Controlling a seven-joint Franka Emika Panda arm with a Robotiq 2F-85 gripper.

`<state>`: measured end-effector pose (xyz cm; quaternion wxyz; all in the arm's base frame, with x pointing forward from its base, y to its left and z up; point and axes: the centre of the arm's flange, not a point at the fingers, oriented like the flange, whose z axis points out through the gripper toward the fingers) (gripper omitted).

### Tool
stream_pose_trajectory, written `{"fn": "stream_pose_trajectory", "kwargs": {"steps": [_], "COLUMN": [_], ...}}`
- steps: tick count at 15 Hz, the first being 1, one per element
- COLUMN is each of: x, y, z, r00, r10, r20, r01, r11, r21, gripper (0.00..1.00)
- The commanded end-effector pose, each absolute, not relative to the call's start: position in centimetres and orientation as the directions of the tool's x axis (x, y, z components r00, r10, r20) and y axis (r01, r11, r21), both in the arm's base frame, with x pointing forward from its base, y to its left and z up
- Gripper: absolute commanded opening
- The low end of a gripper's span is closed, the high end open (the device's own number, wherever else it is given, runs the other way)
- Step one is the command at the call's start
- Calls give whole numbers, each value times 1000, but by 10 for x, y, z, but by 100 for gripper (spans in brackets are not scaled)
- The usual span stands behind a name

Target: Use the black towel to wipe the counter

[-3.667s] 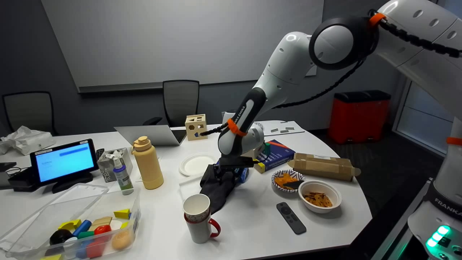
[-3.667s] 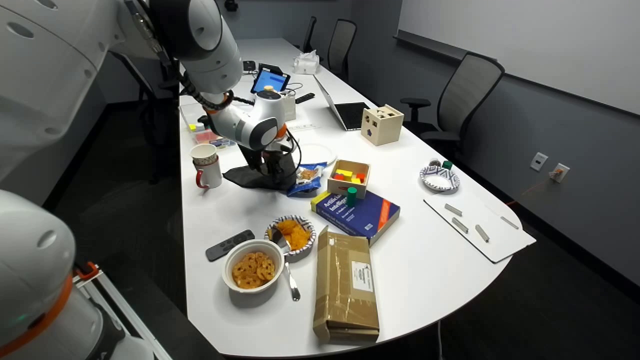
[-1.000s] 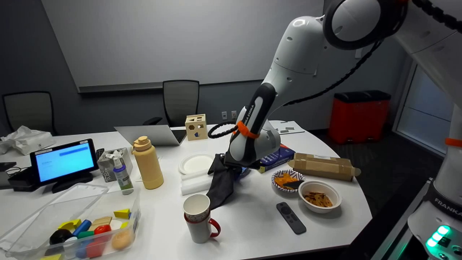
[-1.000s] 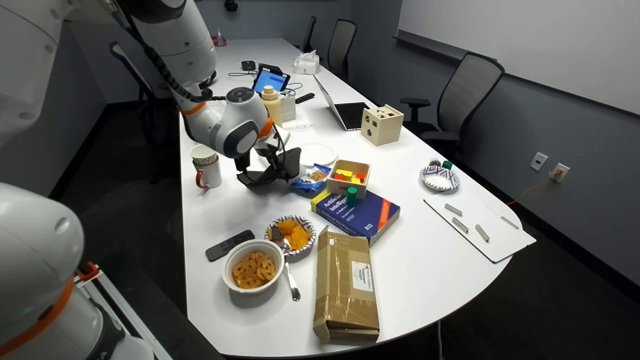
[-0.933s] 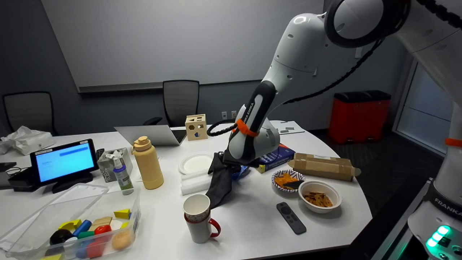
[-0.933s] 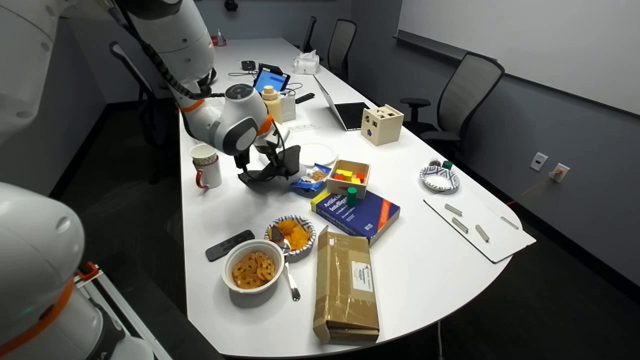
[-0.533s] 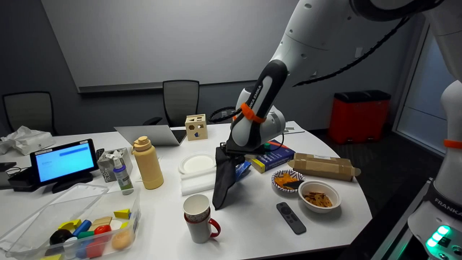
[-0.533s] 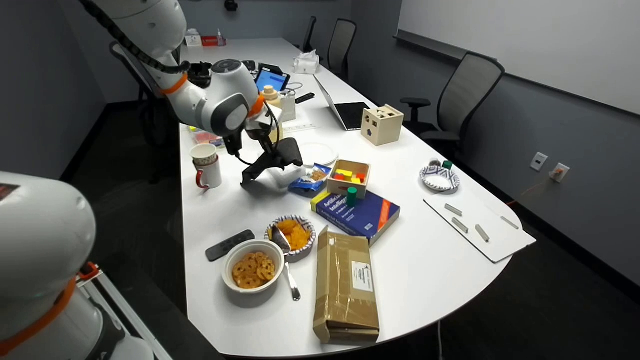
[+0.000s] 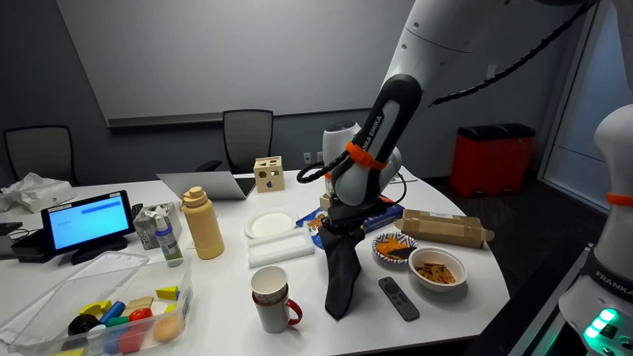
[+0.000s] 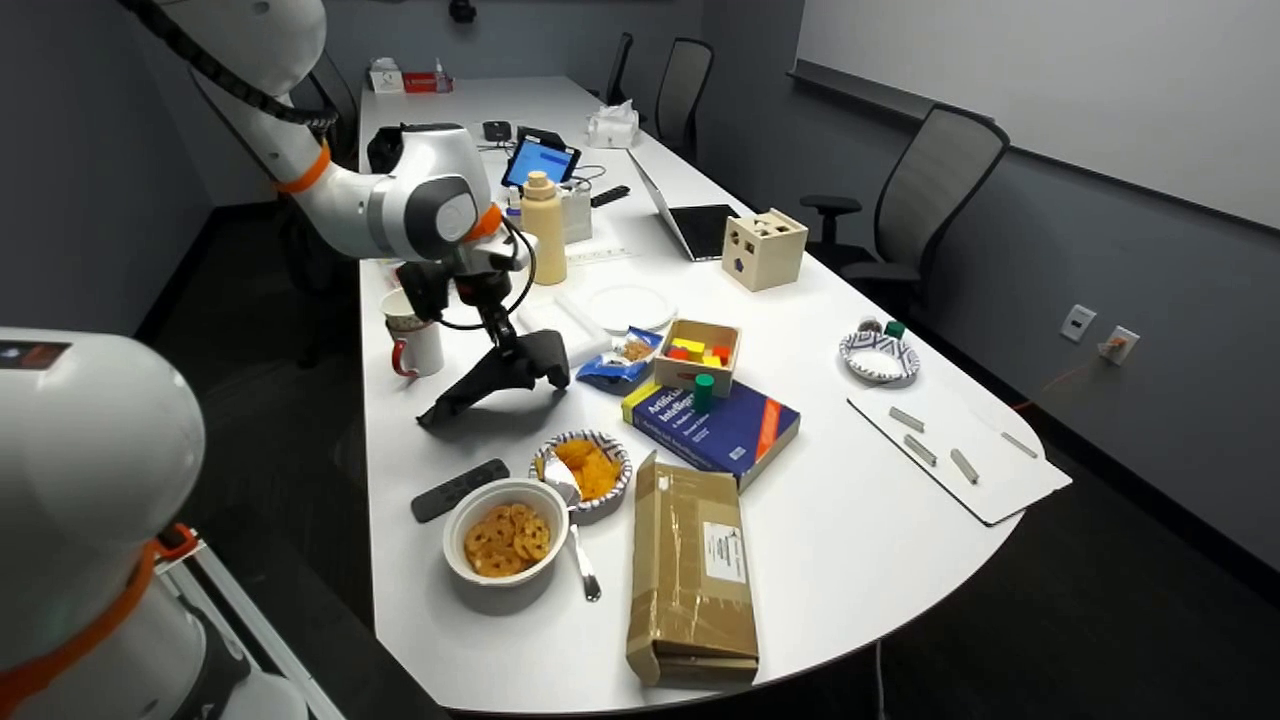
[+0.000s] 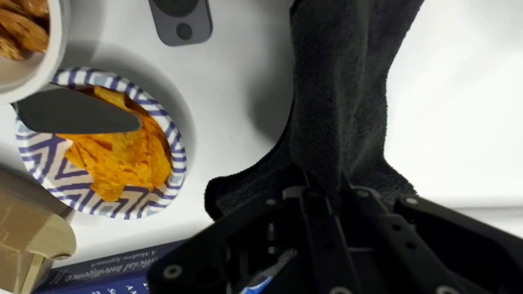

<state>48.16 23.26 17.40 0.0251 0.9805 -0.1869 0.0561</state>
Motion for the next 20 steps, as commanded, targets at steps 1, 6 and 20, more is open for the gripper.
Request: {"fn": "stream_pose_trajectory", "kwargs": {"steps": [1,6,20], "x": [476,467,441], "y": [237,234,274], "z": [149,99,68], "r00": [917,904,950], "r10": [-397,-426,-278], "r20": [39,-43,-141], "r01": [-399,-422,-289], "r11": [-912,-904,-955], "r21": [92,73,-62], "gripper": [2,2,2]}}
